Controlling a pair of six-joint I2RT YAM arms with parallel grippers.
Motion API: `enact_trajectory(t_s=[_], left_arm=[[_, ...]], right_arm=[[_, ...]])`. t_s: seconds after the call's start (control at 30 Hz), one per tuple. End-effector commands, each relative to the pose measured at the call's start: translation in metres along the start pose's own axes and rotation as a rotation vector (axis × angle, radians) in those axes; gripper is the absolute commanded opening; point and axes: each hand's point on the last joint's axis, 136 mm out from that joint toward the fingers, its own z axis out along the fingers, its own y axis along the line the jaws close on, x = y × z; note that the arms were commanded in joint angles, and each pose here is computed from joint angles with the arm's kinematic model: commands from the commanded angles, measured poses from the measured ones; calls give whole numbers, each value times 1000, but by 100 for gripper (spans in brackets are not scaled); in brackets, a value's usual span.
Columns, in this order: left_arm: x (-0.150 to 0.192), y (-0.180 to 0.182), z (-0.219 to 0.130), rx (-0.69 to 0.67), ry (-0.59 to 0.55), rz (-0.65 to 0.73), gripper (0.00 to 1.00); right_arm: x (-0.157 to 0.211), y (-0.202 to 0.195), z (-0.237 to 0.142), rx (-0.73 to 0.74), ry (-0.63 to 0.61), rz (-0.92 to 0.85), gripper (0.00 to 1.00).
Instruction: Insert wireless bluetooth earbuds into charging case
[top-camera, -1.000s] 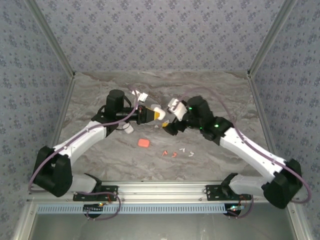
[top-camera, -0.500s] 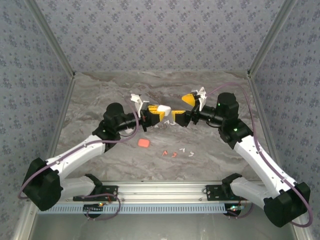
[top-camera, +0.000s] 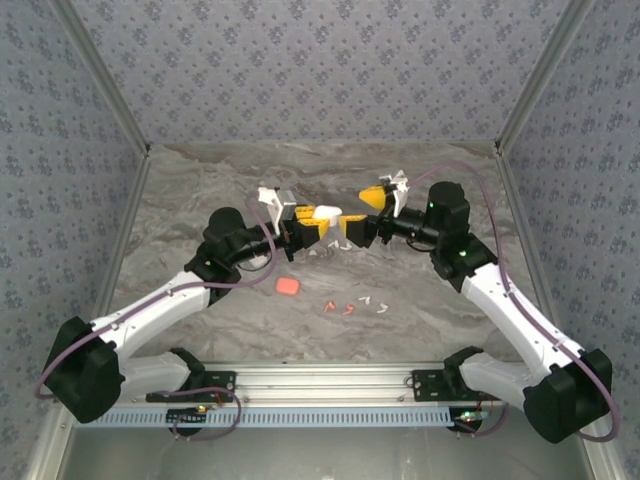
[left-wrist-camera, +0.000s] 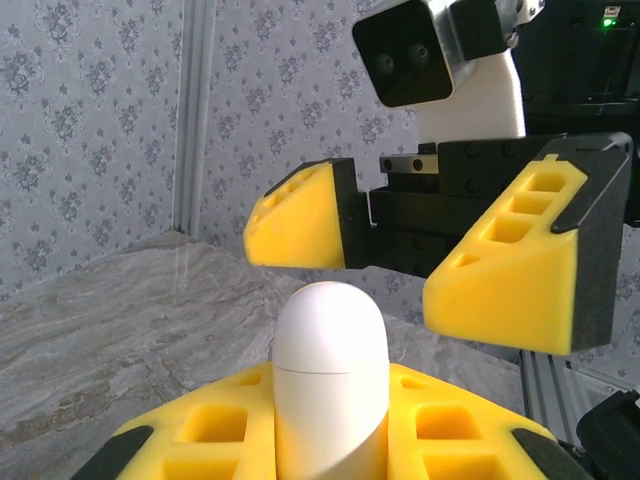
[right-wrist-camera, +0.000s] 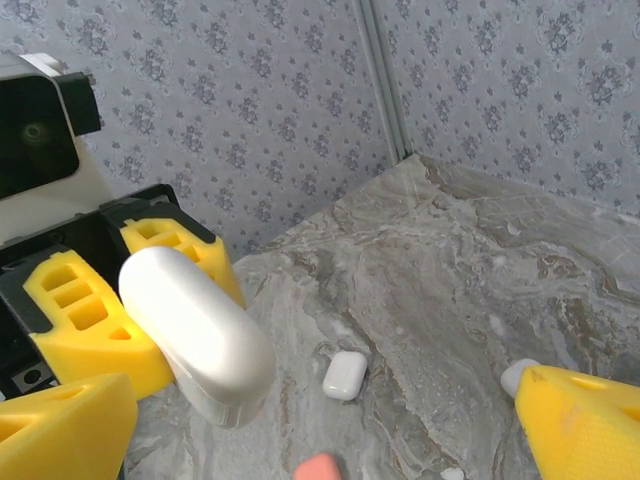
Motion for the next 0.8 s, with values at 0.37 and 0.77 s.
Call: enact_trajectory(t_s=[0.37,0.77], left_arm=[[-31,-21,-1,73,-60,87,0],[-29,-24,-3,75,-48,99,0]], right_arm=[[-13,-14,12,38,-12,24,98],[-20,-20,15,48,-27,33,98]])
